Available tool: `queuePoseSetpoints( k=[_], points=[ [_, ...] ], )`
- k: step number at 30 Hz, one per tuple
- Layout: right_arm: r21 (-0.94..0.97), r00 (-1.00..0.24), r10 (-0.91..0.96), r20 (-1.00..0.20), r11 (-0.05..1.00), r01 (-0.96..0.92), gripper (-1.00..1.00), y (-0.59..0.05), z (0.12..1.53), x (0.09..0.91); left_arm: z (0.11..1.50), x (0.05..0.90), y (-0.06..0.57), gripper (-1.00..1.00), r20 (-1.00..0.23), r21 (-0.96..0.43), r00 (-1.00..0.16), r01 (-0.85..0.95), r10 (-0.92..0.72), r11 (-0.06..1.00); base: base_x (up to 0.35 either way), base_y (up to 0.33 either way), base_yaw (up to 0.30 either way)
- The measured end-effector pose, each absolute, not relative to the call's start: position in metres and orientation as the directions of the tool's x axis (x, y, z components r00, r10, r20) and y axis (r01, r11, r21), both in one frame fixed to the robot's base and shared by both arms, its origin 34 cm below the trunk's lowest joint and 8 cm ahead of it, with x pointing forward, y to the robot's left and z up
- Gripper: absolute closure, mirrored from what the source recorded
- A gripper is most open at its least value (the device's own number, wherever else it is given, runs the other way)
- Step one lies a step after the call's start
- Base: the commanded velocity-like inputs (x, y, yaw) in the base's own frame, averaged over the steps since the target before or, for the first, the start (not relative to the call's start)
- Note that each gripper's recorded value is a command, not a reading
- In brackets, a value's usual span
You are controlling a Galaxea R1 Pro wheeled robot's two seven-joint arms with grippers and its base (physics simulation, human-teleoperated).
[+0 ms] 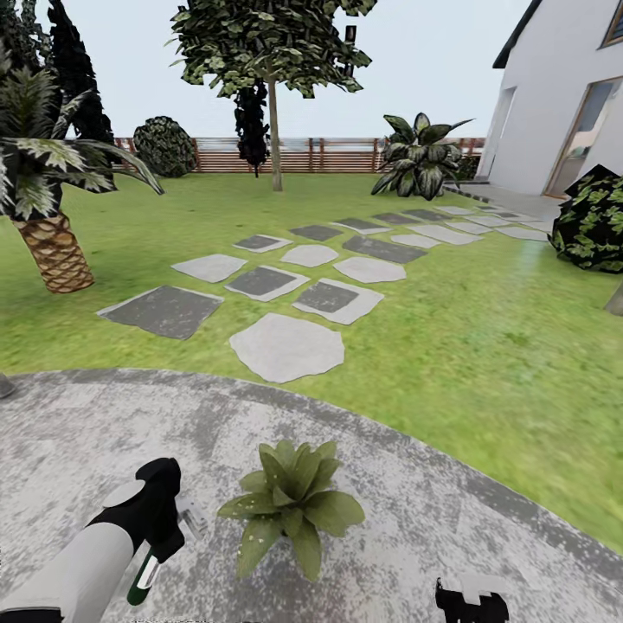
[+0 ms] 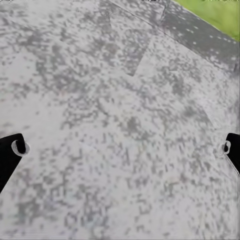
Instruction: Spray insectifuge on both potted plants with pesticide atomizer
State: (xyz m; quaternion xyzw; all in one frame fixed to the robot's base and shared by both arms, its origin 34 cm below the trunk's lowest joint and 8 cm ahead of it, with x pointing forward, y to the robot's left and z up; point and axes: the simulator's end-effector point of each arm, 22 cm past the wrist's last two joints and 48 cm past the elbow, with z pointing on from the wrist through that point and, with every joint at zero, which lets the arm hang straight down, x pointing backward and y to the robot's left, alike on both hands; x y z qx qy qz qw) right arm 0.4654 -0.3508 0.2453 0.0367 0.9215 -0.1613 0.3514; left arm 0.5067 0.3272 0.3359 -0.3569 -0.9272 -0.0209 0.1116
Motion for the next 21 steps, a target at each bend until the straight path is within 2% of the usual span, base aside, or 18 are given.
queuePoseSetpoints(
  k=[8,14,21],
  points=[
    [-0.271,-0.753,-0.047,-0.657,0.946,0.177,-1.00,-0.350,0.244,0.464,0.343,0.518,0.313,1.00,0.219,-0.034,-0.753,0.630,0.621,0.776,0.073,-0.261,0.234],
    [-0.268,-0.753,-0.052,-0.656,0.948,0.169,-1.00,-0.349,0.244,0.465,0.344,0.518,0.307,1.00,0.225,-0.033,-0.765,0.613,0.603,0.790,0.172,-0.223,0.021],
    [-0.269,-0.752,-0.050,-0.658,0.948,0.172,-1.00,-0.349,0.244,0.465,0.344,0.518,0.306,1.00,0.226,-0.034,-0.766,0.611,0.602,0.791,-0.064,-0.269,0.019]
  ],
)
